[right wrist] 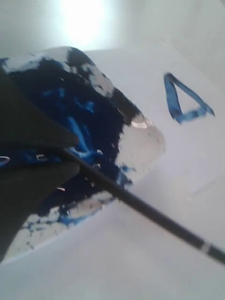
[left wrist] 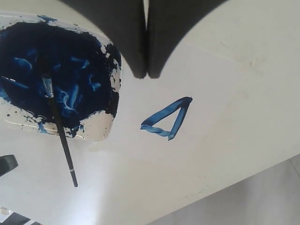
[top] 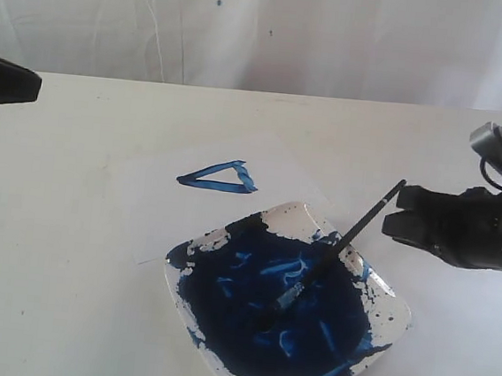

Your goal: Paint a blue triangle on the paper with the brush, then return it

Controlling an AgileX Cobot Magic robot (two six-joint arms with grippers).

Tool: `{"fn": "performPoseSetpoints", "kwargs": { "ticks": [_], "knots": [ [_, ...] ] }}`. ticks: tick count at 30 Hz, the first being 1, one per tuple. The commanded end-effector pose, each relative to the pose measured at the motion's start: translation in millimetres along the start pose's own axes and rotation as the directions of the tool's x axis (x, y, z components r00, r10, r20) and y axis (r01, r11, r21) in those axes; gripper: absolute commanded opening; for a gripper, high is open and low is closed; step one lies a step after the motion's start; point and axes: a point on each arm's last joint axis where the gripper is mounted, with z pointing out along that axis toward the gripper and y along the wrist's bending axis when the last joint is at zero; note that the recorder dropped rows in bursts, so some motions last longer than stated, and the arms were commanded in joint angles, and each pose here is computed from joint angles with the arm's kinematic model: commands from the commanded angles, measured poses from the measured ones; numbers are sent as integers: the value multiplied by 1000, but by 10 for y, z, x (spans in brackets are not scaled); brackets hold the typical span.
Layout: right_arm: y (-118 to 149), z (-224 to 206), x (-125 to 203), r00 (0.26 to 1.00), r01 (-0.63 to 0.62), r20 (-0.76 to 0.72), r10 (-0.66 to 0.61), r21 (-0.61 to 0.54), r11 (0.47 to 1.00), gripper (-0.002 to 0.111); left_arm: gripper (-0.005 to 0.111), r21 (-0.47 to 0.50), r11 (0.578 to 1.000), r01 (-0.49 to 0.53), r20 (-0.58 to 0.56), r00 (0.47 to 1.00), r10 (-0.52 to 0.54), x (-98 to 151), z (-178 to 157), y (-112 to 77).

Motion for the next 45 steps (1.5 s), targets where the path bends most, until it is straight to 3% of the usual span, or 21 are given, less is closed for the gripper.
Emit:
{"fn": "performPoseSetpoints", "kwargs": {
  "ticks": [1,7,24,37,40,45],
  "knots": [
    [270,-238,149,946,324,40,-321,-144,935,0,0,9,1000,-25,-5,1000,25,18,-14,-22],
    [428,-430,138,909,413,122,-398,-139,900,0,0,16,1000,-12,-8,1000,12,20,-14,-28],
    [458,-466,135,903,425,136,-408,-138,895,0,0,15,1000,-13,-9,1000,14,22,-14,-28],
    [357,-477,74,895,423,149,-420,7,906,0,0,15,1000,-13,-9,1000,14,22,-14,-28],
    [492,-773,18,828,476,258,-498,145,867,0,0,15,1000,-13,-9,1000,14,22,-14,-28],
    [886,-1525,172,596,515,503,-626,359,778,0,0,15,1000,-13,-9,1000,14,22,-14,-28]
  ]
}}
